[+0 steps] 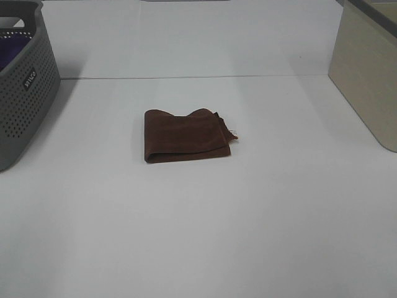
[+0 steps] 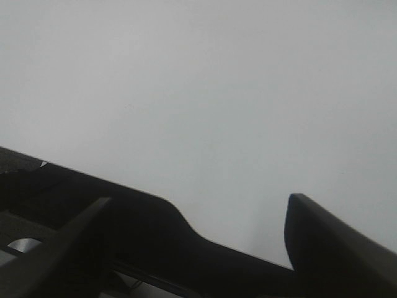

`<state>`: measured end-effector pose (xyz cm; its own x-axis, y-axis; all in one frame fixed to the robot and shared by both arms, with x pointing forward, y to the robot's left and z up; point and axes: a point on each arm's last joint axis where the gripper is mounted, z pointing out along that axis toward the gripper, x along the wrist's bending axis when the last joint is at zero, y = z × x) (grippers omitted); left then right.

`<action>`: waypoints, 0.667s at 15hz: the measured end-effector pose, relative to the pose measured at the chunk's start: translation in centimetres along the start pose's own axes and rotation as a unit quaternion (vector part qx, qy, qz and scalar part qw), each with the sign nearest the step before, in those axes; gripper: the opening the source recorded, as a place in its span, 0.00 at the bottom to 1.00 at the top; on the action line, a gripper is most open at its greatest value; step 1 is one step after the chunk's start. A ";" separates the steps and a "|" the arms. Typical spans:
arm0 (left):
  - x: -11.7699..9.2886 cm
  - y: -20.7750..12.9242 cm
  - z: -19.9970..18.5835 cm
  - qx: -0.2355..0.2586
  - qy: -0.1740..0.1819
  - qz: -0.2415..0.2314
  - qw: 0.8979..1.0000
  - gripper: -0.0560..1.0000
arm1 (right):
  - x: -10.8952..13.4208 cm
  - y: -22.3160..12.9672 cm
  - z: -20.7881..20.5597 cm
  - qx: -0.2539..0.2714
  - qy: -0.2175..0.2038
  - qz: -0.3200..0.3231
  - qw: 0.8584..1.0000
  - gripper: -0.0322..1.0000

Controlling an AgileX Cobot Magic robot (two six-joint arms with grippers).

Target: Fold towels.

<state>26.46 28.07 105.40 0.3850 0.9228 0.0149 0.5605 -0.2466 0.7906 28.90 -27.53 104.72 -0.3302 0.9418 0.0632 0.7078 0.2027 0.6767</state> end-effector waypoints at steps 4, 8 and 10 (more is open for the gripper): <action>0.0 0.0 0.0 0.000 0.000 0.001 1.000 0.71 | 0.0 0.0 0.0 0.000 0.000 -0.015 1.000 0.72; 0.0 0.0 0.0 0.000 0.000 0.001 1.000 0.71 | 0.0 0.0 0.0 0.000 0.000 -0.015 1.000 0.72; 0.0 0.0 0.0 0.000 0.000 0.001 1.000 0.71 | 0.0 0.0 0.0 0.000 0.000 -0.015 1.000 0.72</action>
<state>26.46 28.07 105.40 0.3861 0.9223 0.0165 0.5597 -0.2485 0.7905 28.89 -27.54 104.71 -0.3514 0.9352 0.0430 0.6982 0.2312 0.6776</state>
